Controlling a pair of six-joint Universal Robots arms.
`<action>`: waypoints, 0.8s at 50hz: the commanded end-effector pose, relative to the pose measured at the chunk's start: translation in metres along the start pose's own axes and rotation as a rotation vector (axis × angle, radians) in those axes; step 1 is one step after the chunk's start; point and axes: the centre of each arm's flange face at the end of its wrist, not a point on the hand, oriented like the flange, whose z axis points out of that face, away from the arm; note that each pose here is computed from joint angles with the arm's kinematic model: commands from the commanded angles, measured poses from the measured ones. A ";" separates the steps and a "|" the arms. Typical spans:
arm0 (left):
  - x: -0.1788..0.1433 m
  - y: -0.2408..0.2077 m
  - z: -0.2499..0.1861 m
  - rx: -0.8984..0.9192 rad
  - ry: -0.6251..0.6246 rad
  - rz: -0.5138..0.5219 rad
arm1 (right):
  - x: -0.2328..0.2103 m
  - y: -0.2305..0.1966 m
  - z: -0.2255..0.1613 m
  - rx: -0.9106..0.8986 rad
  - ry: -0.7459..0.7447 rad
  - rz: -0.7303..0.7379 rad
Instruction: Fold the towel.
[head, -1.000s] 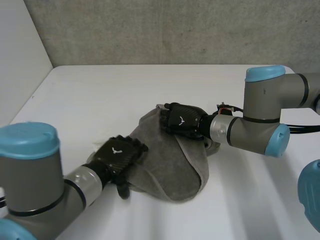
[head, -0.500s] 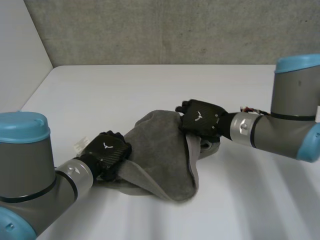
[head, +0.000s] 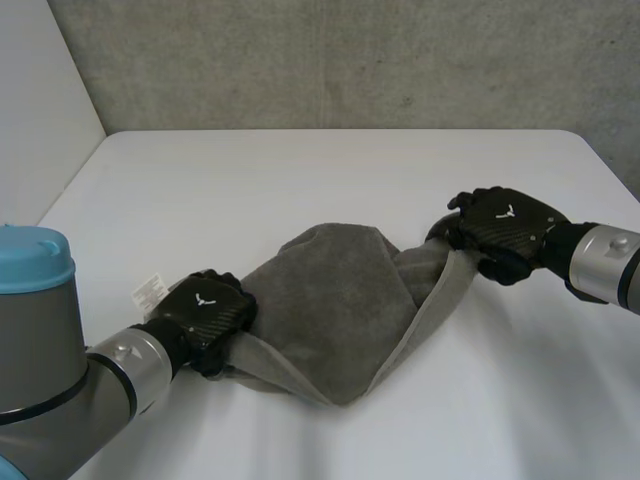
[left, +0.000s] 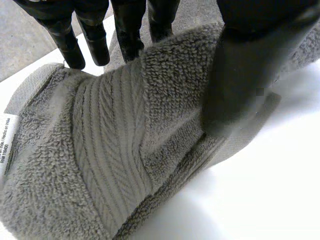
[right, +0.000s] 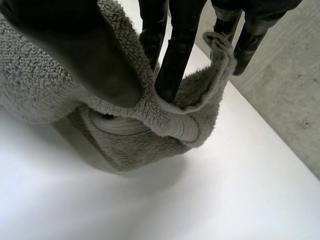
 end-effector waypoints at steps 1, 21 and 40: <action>-0.017 -0.008 0.001 -0.001 -0.034 -0.019 | -0.015 0.001 -0.003 0.015 -0.075 0.024; -0.128 -0.226 0.013 0.914 -0.413 0.056 | 0.114 -0.222 -0.024 0.864 0.476 -0.208; -0.106 -0.107 0.034 0.615 -0.302 -0.015 | 0.051 -0.092 -0.008 0.528 0.194 -0.036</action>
